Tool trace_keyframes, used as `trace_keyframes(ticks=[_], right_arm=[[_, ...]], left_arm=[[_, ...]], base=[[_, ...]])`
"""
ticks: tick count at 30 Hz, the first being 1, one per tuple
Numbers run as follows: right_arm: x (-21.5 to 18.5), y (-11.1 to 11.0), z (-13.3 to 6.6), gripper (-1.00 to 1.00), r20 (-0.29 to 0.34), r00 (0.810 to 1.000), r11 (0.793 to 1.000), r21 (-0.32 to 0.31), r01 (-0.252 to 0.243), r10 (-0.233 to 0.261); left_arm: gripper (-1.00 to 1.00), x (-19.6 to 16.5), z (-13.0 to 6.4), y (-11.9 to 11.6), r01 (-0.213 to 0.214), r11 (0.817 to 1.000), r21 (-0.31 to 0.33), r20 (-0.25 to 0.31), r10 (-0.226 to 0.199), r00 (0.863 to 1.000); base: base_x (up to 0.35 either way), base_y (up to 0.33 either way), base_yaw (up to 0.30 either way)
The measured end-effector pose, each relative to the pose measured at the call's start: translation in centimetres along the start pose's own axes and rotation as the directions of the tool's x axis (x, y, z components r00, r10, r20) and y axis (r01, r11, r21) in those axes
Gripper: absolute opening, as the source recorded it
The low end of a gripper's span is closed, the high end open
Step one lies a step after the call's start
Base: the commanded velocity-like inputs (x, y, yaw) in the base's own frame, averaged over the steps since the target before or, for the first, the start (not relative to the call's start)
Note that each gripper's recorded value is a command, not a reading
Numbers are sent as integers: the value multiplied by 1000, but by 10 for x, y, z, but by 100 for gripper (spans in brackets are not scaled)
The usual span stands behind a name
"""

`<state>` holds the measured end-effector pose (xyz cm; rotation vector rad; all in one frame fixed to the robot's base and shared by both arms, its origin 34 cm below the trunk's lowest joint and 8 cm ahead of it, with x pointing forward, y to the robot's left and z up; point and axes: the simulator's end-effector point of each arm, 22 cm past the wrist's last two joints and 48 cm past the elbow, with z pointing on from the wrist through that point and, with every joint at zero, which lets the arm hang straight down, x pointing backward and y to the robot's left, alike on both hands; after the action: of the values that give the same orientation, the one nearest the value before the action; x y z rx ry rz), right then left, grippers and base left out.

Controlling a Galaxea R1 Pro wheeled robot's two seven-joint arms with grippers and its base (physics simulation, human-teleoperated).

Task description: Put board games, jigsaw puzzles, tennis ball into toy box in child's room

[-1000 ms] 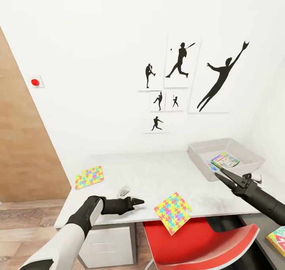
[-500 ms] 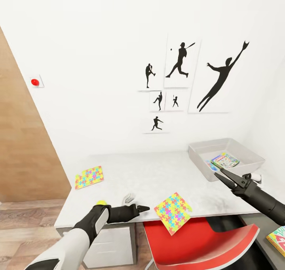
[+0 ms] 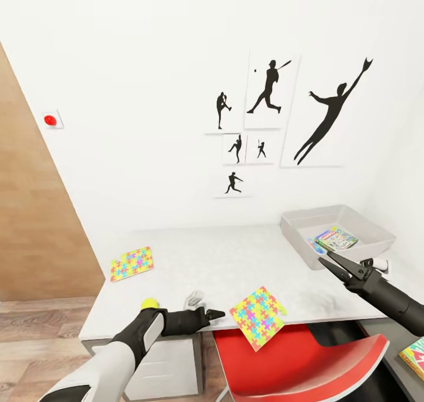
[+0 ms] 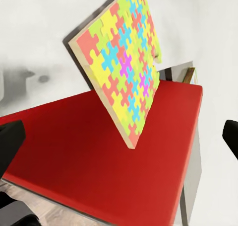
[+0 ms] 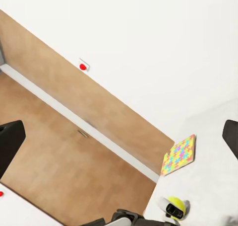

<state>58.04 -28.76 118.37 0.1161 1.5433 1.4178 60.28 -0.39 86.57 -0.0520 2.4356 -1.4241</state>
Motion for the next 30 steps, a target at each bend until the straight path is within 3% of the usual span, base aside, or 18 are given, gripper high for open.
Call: trace_keyframes(ticks=[30], right_arm=[[7,-19,2,100,0,1000,1000,0,0,0]], left_arm=[[100,22,28,14,9,1000,15,-20,-9,1000]], base=[[0,0,0]])
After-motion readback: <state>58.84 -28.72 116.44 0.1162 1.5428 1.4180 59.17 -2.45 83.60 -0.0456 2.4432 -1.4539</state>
